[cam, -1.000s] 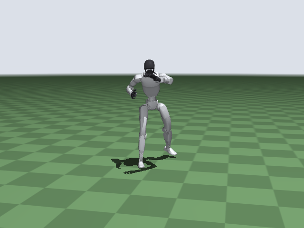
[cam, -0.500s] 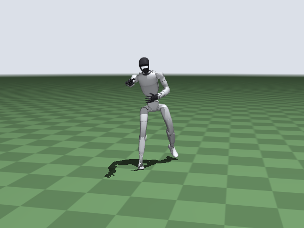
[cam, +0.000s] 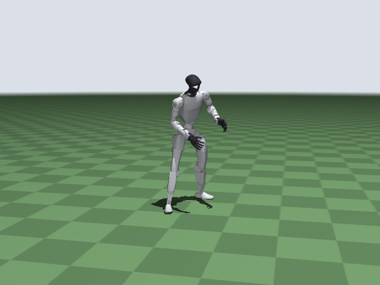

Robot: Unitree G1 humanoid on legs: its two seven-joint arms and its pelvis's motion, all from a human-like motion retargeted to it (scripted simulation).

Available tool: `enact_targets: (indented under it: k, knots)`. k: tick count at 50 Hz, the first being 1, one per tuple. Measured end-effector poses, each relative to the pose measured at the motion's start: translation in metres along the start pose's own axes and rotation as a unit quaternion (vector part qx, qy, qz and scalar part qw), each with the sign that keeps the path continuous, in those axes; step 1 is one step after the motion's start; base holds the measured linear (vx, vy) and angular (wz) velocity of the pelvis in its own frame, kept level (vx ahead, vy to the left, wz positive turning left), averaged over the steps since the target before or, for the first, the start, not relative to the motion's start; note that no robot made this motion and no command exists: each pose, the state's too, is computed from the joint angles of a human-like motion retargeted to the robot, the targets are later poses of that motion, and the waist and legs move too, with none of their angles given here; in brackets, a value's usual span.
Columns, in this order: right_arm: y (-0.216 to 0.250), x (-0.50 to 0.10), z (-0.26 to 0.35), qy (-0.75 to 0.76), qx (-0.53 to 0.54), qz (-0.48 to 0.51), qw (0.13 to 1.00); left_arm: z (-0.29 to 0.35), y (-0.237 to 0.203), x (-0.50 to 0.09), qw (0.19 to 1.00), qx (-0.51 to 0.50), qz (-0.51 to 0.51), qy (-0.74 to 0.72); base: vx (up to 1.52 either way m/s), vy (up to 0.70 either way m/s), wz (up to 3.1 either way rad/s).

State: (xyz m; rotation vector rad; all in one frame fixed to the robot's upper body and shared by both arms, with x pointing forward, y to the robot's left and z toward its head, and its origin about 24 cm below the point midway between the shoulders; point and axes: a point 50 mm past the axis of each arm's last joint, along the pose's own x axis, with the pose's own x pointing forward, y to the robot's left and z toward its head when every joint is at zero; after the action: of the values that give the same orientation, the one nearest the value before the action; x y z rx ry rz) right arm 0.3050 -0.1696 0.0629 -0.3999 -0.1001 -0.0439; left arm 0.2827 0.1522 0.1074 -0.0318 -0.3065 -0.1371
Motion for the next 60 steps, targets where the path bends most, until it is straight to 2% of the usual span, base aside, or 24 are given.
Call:
enact_targets:
  k: [3, 7, 12, 17, 22, 25, 28, 32, 34, 36, 41, 44, 49, 55, 60]
  knots:
    - [0.010, 0.005, 0.015, -0.036, -0.037, 0.035, 0.998, 0.025, -0.030, 0.024, 0.997, -0.024, -0.045, -0.056, 0.05, 0.03, -0.21]
    - [-0.002, 0.018, 0.053, -0.107, -0.024, -0.011, 0.994, 0.041, -0.046, 0.044, 0.992, 0.018, -0.094, -0.083, 0.16, -0.06, -0.86]
    - [-0.006, 0.010, 0.113, -0.234, 0.015, -0.044, 0.971, 0.036, -0.020, 0.024, 0.996, -0.023, -0.064, -0.064, 0.41, -0.26, -1.68]
    - [-0.007, -0.022, 0.150, -0.325, 0.075, 0.011, 0.943, 0.002, 0.014, -0.026, 0.991, -0.130, 0.034, 0.026, 0.71, -0.46, -2.24]
    - [-0.016, -0.047, 0.170, -0.381, 0.088, 0.086, 0.916, -0.054, 0.035, -0.078, 0.975, -0.087, 0.114, 0.168, 0.73, -0.27, -2.77]
    - [-0.010, -0.048, 0.173, -0.377, 0.106, 0.117, 0.912, -0.069, 0.035, -0.104, 0.961, -0.102, 0.147, 0.210, 0.57, -0.10, -2.74]
    - [0.007, -0.044, 0.171, -0.357, 0.117, 0.146, 0.915, -0.055, 0.045, -0.114, 0.965, -0.105, 0.161, 0.181, 0.43, 0.02, -2.59]
    - [0.017, -0.045, 0.170, -0.355, 0.106, 0.148, 0.917, -0.013, 0.074, -0.100, 0.981, 0.006, 0.175, 0.087, 0.24, 0.10, -2.09]
    - [0.012, -0.047, 0.173, -0.368, 0.102, 0.138, 0.914, 0.004, 0.090, -0.086, 0.977, 0.046, 0.207, 0.035, 0.15, 0.14, -1.90]
    - [0.008, -0.052, 0.176, -0.376, 0.111, 0.134, 0.910, 0.016, 0.106, -0.077, 0.961, 0.045, 0.273, -0.010, 0.17, 0.21, -2.04]
    - [0.031, -0.073, 0.159, -0.349, 0.111, 0.157, 0.917, 0.023, 0.133, -0.092, 0.872, -0.060, 0.478, -0.087, 0.19, 0.30, -1.71]
    - [0.040, -0.077, 0.148, -0.326, 0.111, 0.164, 0.924, 0.034, 0.143, -0.095, 0.833, -0.087, 0.531, -0.125, 0.18, 0.33, -0.69]
    - [0.038, -0.075, 0.115, -0.249, 0.112, 0.149, 0.950, 0.032, 0.135, -0.102, 0.853, -0.053, 0.508, -0.108, 0.19, 0.38, -0.51]
    - [0.015, -0.076, 0.092, -0.209, 0.112, 0.134, 0.962, 0.007, 0.122, -0.121, 0.911, 0.086, 0.403, 0.013, 0.23, 0.60, -0.81]
    - [0.014, -0.081, 0.101, -0.232, 0.106, 0.139, 0.957, 0.045, 0.125, -0.104, 0.927, 0.170, 0.331, -0.049, 0.40, 0.55, 0.34]
